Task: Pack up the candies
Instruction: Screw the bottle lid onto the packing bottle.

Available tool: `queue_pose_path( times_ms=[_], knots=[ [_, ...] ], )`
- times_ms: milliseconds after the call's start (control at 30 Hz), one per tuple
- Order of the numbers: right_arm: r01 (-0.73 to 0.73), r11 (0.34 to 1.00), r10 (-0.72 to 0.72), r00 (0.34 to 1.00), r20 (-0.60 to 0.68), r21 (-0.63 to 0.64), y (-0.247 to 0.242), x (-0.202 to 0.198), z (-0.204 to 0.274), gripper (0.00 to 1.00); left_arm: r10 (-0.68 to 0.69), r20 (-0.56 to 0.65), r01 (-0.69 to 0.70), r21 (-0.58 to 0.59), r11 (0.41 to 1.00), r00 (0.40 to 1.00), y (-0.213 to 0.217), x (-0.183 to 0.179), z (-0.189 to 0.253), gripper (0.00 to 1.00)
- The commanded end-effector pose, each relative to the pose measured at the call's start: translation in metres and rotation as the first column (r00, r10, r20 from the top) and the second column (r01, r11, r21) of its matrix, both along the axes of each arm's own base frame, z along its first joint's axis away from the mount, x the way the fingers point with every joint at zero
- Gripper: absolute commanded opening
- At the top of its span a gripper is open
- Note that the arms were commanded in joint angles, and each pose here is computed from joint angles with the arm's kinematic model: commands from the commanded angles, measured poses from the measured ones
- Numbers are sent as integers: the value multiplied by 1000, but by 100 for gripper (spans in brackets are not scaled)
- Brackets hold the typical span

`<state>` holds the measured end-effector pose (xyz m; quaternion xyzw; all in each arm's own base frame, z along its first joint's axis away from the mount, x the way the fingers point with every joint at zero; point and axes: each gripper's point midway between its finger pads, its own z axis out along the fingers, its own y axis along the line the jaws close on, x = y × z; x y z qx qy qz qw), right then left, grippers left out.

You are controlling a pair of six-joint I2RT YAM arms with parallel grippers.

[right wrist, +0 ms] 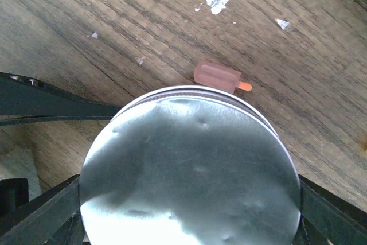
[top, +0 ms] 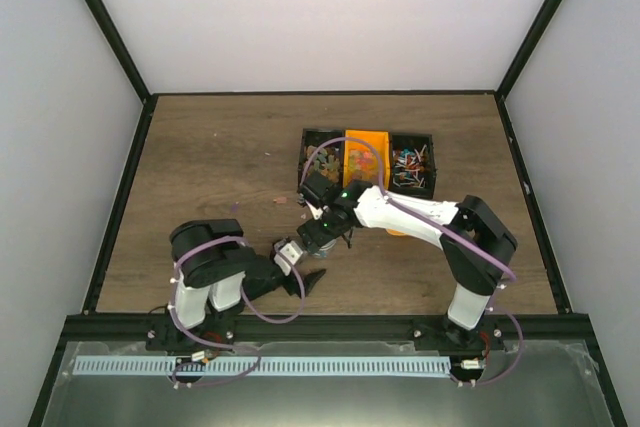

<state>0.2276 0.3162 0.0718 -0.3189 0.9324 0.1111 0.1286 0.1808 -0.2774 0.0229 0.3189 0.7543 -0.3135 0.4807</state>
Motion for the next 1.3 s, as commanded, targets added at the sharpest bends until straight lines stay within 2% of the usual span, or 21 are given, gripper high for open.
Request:
queue_pose_path(
  times_ms=[0,300,500,767,967,1133,1267],
  knots=[
    [0,999,-5,994,-105,-45,-8,-15,-31,83,25,124,-8,-135,991,992,-20,8,34,100],
    [-14,998,8,994,-110,-54,-9,-17,-34,83,170,137,-155,-115,981,976,-20,32,19,100],
    [-13,999,7,993,-119,-46,-7,-17,-38,83,198,105,-188,-96,977,975,4,25,20,100],
    [-17,996,8,995,-101,-84,-11,-14,-49,84,170,137,-159,-89,983,976,-16,32,12,100],
    [0,992,-12,996,-93,-128,-27,-17,-60,84,183,86,-182,-22,983,979,11,20,-2,100],
    [-5,992,-9,994,-110,-124,-37,-28,-62,85,133,46,-131,-44,990,990,13,6,4,100],
    [-19,993,7,994,-105,-114,-33,-27,-60,85,111,74,-106,-72,992,991,7,6,16,100]
  ],
)
